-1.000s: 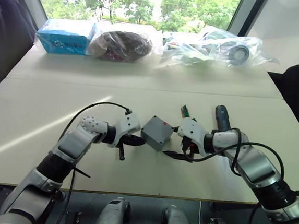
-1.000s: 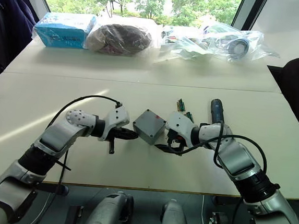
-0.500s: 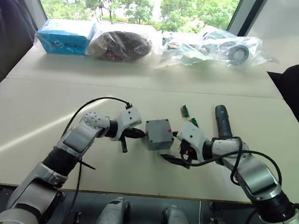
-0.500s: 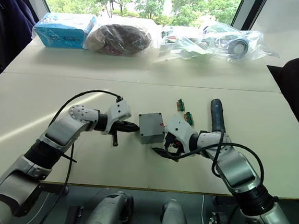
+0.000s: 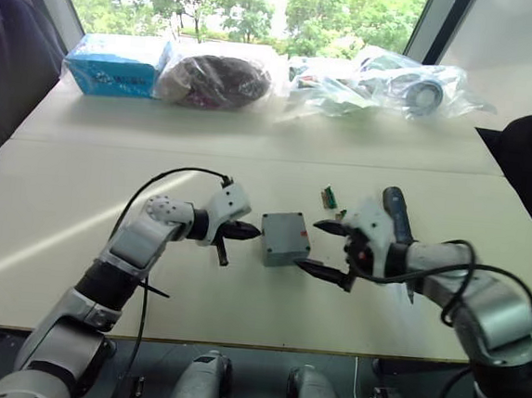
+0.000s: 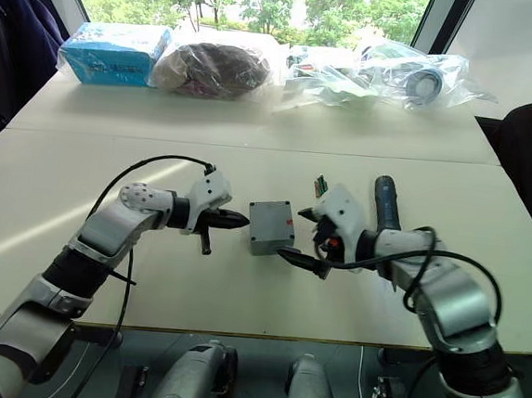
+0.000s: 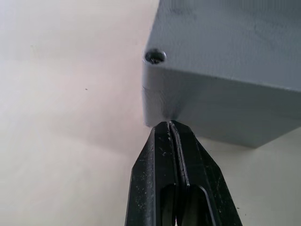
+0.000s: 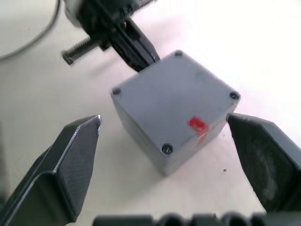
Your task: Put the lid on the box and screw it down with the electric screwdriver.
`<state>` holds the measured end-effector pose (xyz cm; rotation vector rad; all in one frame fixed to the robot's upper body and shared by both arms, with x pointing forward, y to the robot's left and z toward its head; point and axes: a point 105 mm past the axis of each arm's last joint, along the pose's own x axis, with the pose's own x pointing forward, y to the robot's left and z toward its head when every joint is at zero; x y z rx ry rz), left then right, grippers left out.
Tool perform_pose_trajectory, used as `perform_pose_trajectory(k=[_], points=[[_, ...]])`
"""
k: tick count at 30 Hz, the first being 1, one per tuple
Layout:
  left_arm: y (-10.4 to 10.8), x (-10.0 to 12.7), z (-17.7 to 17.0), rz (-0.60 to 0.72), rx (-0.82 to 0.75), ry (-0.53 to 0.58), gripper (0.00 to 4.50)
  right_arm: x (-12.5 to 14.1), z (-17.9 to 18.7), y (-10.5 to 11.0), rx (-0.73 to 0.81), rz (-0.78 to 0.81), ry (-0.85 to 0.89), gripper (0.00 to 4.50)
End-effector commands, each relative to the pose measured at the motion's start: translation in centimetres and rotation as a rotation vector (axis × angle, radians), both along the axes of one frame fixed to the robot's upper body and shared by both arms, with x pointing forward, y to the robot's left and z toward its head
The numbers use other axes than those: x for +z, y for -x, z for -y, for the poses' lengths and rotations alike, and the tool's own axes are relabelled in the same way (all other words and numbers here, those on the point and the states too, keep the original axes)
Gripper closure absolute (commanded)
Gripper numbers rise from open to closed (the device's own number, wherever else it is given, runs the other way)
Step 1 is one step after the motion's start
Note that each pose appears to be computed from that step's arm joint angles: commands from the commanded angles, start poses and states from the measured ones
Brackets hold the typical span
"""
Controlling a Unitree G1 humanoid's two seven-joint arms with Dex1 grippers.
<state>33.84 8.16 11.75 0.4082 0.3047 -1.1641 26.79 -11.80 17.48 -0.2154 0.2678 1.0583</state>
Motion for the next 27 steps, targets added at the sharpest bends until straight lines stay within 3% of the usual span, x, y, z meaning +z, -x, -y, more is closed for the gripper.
perform_pose_trajectory(k=[1, 3, 7, 11, 15, 18, 22, 27], points=[[-0.3, 3.6, -0.7, 0.069, -0.018, 0.075, 4.5, 3.8, 1.3, -1.2, -0.043, 0.04, -0.146, 0.04], [-0.2, 4.5, -1.1, 0.066, -0.031, 0.095, 4.5, 4.1, 2.3, -3.5, -0.13, 0.064, -0.164, 0.04], [0.2, 6.5, -1.3, 0.066, -0.055, 0.139, 4.5, 1.5, 4.0, -9.6, -0.321, 0.118, -0.066, 0.04], [0.5, 7.4, -1.3, 0.076, -0.053, 0.151, 4.5, -0.3, 4.2, -13.2, -0.378, 0.147, -0.031, 0.04], [0.8, 7.3, -1.5, 0.071, -0.042, 0.149, 4.5, -1.4, 3.7, -15.2, -0.376, 0.157, -0.011, 0.04], [1.0, 6.8, -1.5, 0.064, -0.028, 0.149, 4.5, -2.1, 3.6, -16.3, -0.392, 0.168, 0.007, 0.64], [1.2, 6.5, -1.4, 0.059, -0.024, 0.151, 4.5, -2.6, 3.5, -16.9, -0.397, 0.173, 0.014, 2.1], [1.4, 6.1, -1.5, 0.049, -0.019, 0.147, 4.5, -2.9, 3.3, -17.3, -0.398, 0.171, 0.008, 2.1]])
